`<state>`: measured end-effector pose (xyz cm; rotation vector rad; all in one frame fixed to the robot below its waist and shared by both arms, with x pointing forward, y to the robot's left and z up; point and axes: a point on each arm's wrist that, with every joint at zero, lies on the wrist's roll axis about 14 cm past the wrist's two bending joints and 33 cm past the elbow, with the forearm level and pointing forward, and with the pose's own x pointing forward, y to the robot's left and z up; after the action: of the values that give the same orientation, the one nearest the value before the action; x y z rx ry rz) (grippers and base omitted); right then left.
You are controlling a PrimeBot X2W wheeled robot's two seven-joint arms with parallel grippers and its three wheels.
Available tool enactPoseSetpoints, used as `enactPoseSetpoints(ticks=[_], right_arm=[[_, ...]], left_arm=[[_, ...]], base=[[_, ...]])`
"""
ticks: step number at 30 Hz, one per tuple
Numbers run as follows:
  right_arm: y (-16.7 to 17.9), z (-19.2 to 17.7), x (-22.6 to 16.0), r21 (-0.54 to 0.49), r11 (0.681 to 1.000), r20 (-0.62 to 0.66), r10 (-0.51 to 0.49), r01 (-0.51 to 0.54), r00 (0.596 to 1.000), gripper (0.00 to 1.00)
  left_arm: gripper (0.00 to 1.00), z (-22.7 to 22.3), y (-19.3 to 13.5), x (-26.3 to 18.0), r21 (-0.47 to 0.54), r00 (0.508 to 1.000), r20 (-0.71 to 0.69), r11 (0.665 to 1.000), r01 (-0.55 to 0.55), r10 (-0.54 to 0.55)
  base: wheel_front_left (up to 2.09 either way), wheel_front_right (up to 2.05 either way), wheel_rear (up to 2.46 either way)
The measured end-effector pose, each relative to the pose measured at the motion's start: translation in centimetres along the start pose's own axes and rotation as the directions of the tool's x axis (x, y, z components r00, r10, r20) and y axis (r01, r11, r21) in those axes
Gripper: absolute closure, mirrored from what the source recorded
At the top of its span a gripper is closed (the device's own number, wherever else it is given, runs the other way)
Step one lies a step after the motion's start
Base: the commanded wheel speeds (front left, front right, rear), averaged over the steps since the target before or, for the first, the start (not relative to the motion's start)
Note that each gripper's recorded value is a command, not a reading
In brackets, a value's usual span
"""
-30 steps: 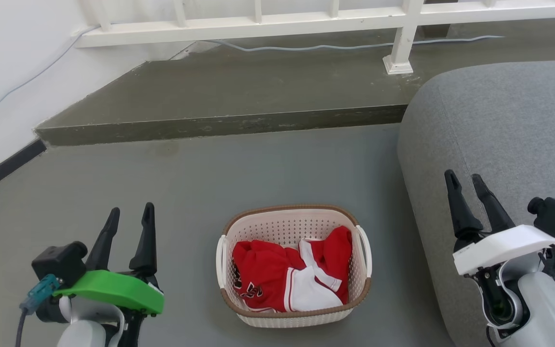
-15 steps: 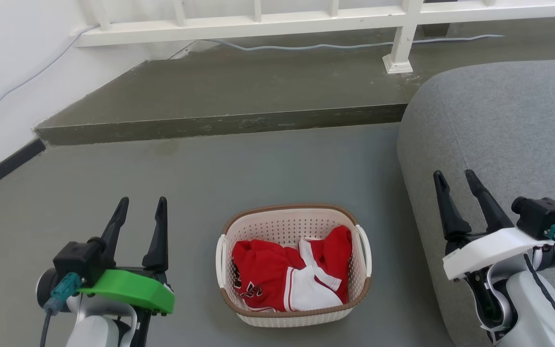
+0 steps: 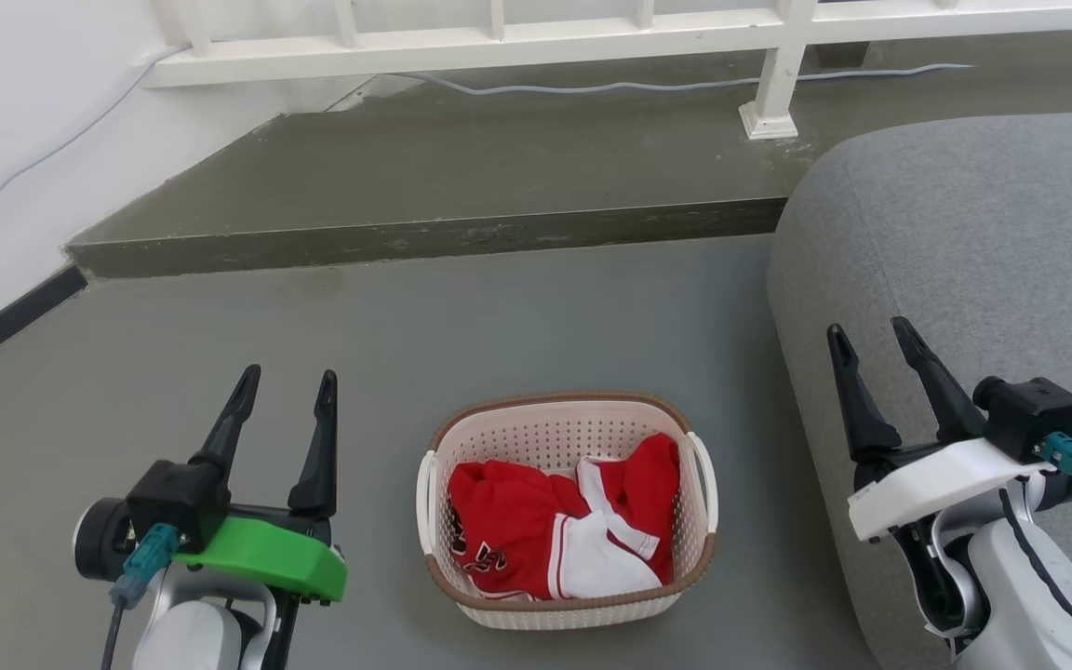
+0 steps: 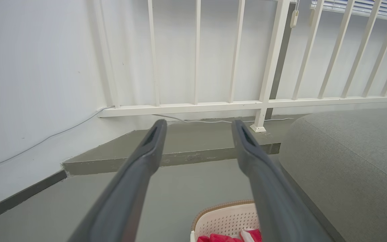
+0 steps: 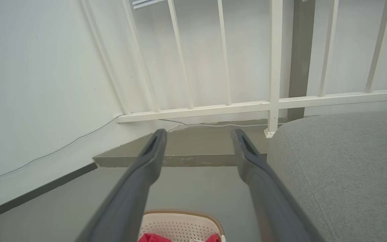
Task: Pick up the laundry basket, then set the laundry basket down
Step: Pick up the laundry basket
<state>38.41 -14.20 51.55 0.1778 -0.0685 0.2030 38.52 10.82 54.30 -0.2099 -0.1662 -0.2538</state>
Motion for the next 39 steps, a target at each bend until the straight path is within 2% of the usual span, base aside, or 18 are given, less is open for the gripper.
enactPoseSetpoints(ticks=[13,28,39], right_arm=[[-0.3,-0.4,0.1,0.009,1.000,-0.010,-0.013,0.013,1.000,0.00],[-2.3,-3.1,0.9,0.026,0.997,-0.083,-0.066,0.069,0.994,0.00],[-3.4,-6.2,3.4,0.034,0.997,-0.155,-0.068,0.074,0.986,0.00]], left_arm=[[0.00,-0.2,0.3,0.1,-0.001,1.000,-0.006,1.000,-0.008,0.008],[0.00,-2.3,0.6,2.0,-0.019,0.999,-0.049,1.000,-0.005,0.004],[0.00,-6.3,0.9,4.4,-0.044,0.990,-0.137,0.999,0.008,-0.014]], base=[[0.00,0.00,0.00],[0.00,0.00,0.00],[0.00,0.00,0.00]])
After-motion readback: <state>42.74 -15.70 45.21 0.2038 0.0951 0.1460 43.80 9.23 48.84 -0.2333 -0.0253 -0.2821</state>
